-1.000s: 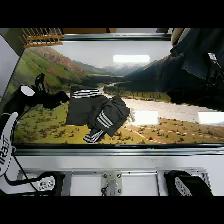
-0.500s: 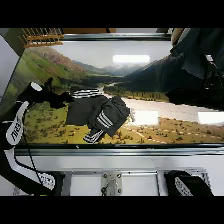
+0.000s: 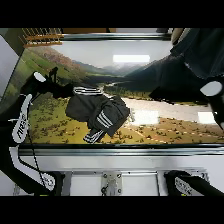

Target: Fold the clothes and pants, and hang the long-sleeved shirts on hangers.

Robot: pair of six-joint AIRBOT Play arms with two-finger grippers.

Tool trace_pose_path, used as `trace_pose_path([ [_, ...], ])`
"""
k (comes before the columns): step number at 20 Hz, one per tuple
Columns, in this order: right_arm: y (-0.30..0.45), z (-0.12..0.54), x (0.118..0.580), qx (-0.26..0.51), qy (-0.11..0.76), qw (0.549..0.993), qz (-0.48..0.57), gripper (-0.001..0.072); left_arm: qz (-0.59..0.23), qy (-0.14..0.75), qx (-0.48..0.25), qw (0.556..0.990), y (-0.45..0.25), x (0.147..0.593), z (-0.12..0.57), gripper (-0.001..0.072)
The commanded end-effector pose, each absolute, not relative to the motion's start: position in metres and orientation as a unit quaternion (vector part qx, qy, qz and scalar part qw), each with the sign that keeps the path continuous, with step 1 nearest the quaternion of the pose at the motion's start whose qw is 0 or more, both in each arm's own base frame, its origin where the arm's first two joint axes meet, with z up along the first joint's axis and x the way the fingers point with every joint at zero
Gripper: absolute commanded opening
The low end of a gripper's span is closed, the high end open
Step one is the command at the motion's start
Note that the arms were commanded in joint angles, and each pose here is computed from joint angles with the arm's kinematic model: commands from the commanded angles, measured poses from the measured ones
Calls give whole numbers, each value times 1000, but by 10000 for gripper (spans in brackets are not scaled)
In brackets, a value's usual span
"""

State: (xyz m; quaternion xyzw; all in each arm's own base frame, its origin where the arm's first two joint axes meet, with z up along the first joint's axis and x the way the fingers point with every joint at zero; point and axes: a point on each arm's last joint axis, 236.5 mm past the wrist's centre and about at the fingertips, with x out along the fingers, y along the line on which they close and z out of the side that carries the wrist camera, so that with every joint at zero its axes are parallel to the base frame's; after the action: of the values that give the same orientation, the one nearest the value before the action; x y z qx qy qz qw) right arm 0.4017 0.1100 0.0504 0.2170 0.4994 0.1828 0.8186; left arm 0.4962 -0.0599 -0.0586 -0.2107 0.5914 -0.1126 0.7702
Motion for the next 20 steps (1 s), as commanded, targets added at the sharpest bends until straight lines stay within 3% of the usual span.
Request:
trace_pose_path([
  [1, 145, -22, 426, 297, 541, 767, 175, 653, -120, 576, -204, 783, -64, 502, -38, 5],
  [5, 208, -85, 412, 361, 603, 686, 188, 652, -123, 581, -203, 779, -65, 500, -39, 5],
  [11, 268, -96, 386, 343, 618, 661, 253, 651, -123, 581, -203, 778, -65, 499, -39, 5],
  [12, 270, -96, 385, 341, 618, 661, 256, 594, -123, 581, -203, 778, -65, 499, -39, 5],
  [13, 270, -96, 385, 337, 615, 663, 260, 307, -123, 582, -203, 778, -65, 499, -39, 5],
  [14, 270, -95, 386, 338, 615, 664, 260, 79, -124, 584, -203, 776, -66, 497, -39, 5],
  [15, 269, -93, 387, 338, 613, 665, 261, 21, -126, 588, -203, 773, -67, 495, -39, 5],
  [17, 266, -77, 393, 316, 597, 683, 278, 19, -128, 576, -200, 782, -66, 496, -23, 4],
  [20, 243, -3, 414, 234, 538, 745, 317, 19, -124, 477, -188, 850, -53, 511, 68, 4],
])
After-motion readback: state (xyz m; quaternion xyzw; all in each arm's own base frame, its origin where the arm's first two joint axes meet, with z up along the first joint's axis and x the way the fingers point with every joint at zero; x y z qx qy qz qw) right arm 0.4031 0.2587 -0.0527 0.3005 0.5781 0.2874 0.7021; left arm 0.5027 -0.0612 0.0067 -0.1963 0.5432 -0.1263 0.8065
